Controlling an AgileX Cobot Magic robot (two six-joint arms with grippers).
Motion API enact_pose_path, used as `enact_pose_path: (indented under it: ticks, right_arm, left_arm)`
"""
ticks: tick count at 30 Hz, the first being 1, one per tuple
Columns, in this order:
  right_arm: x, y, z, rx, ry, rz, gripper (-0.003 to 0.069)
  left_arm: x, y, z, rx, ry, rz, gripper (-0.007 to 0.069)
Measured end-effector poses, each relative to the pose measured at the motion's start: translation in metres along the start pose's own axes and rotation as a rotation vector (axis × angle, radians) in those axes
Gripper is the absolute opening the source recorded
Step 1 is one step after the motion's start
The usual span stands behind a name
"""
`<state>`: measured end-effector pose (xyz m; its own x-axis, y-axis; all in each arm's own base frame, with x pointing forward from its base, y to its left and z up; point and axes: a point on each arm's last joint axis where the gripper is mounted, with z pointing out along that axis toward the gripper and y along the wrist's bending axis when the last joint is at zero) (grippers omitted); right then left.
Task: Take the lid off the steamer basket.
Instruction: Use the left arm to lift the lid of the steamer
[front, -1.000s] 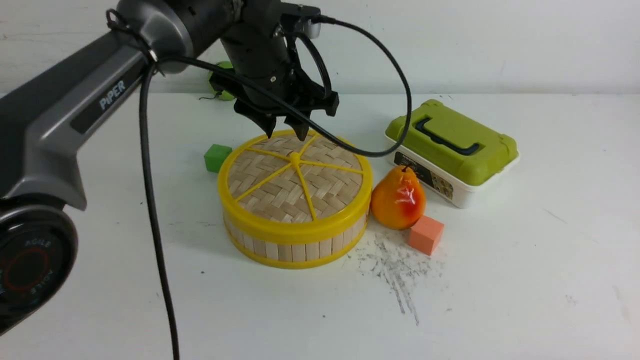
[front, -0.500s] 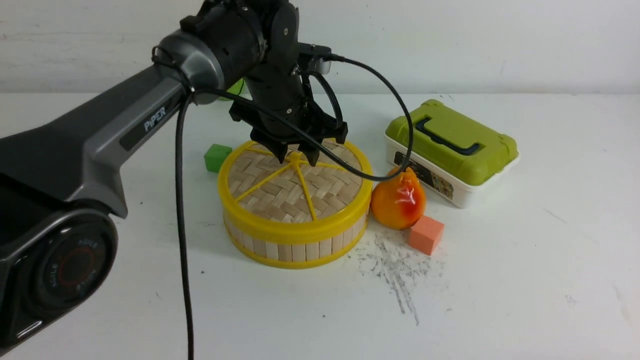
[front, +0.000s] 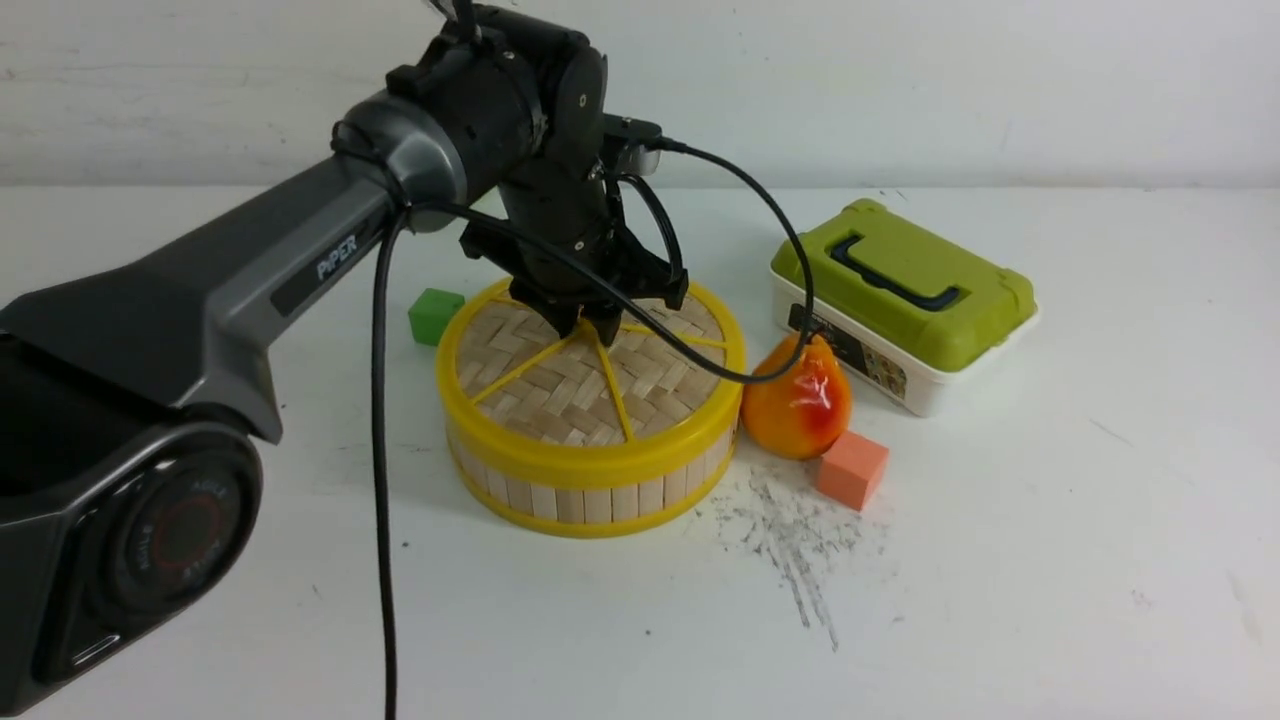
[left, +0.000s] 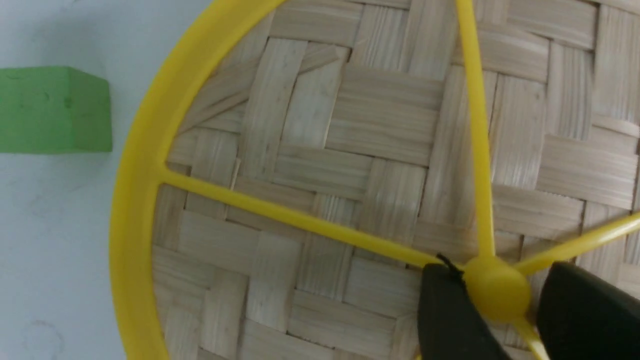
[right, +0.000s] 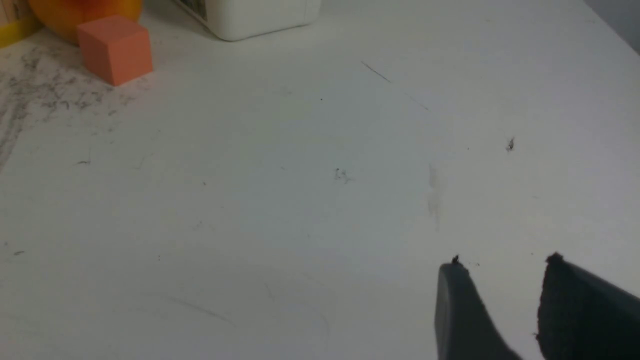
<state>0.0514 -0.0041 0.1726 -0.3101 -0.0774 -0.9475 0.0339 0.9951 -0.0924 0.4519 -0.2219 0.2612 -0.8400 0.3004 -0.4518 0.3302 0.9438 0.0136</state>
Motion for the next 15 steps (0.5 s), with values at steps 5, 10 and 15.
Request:
enact_pose_path:
  ticks: [5,10,15]
  right_arm:
    - [0.0,0.0,0.0,0.0,0.0,0.0,0.024]
    - [0.0,0.0,0.0,0.0,0.0,0.0,0.024]
    - [0.0,0.0,0.0,0.0,0.0,0.0,0.024]
  left_arm:
    - [-0.002,0.001,-0.001,0.0,-0.013,-0.002,0.0106]
    - [-0.002,0.001,-0.005,0.002,-0.02,0.001,0.0111]
    - [-0.007,0.005,-0.054,-0.007,-0.099,0.009,0.0111]
